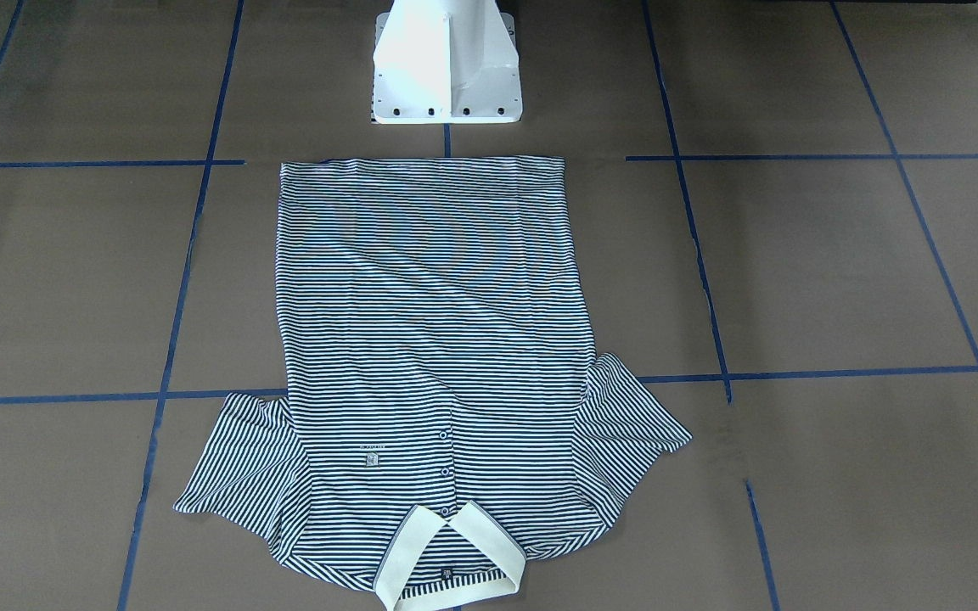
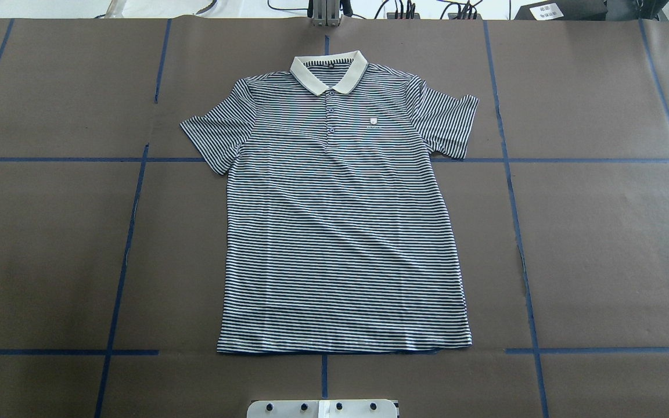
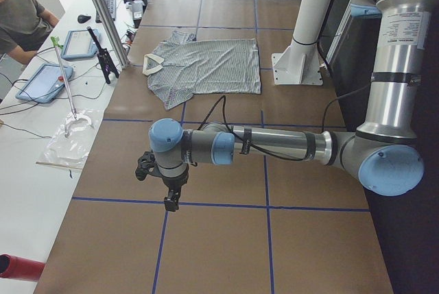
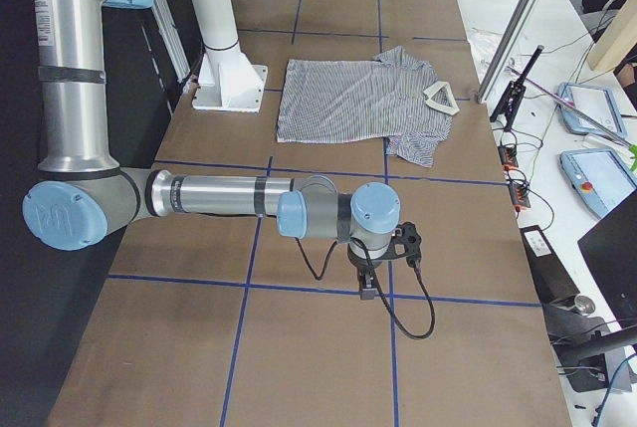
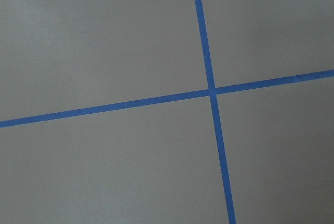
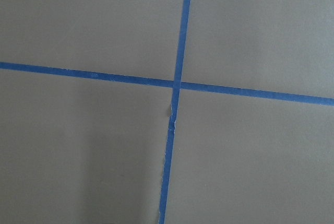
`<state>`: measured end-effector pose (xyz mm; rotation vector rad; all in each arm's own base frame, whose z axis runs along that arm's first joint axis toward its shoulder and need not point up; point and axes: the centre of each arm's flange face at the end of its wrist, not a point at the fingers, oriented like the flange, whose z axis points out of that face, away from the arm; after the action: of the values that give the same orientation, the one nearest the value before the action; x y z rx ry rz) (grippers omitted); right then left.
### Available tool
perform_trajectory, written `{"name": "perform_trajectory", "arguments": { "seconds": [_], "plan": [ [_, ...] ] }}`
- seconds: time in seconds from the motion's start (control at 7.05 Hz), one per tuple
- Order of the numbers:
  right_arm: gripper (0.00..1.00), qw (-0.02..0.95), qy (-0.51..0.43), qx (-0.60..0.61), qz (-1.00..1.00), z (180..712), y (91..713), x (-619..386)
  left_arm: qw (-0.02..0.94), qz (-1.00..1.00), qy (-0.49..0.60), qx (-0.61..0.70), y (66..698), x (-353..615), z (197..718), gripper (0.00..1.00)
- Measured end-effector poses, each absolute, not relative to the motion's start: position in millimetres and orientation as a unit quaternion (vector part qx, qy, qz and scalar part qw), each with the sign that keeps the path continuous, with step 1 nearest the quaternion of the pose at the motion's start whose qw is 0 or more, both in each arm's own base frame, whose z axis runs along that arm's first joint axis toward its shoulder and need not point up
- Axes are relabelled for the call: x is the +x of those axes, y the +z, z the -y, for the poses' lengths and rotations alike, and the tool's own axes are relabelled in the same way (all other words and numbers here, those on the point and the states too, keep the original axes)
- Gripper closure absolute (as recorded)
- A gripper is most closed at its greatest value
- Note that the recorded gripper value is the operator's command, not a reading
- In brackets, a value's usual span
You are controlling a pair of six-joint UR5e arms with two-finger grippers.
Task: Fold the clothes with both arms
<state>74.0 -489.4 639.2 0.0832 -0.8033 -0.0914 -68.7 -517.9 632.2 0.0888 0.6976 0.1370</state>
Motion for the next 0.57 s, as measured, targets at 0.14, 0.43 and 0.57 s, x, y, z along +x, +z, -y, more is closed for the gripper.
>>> {"name": "perform_trajectory", "arguments": {
  "seconds": [0.14, 0.43, 0.57],
  "plan": [
    [0.0, 0.918, -0.047, 0.043, 0.391, 489.6, 637.8, 74.0, 0.936, -0.342, 0.067, 0.043, 632.2, -68.6, 517.7, 0.0],
    [0.0, 0.917, -0.048, 0.05, 0.392, 494.2, 630.3, 73.1, 0.936, -0.344, 0.068, 0.046, 629.7, -68.2, 518.2, 0.0],
    [0.0, 0.915, -0.053, 0.062, 0.394, 500.8, 613.6, 69.8, 0.936, -0.342, 0.07, 0.052, 623.2, -67.4, 522.7, 0.0]
  ]
}}
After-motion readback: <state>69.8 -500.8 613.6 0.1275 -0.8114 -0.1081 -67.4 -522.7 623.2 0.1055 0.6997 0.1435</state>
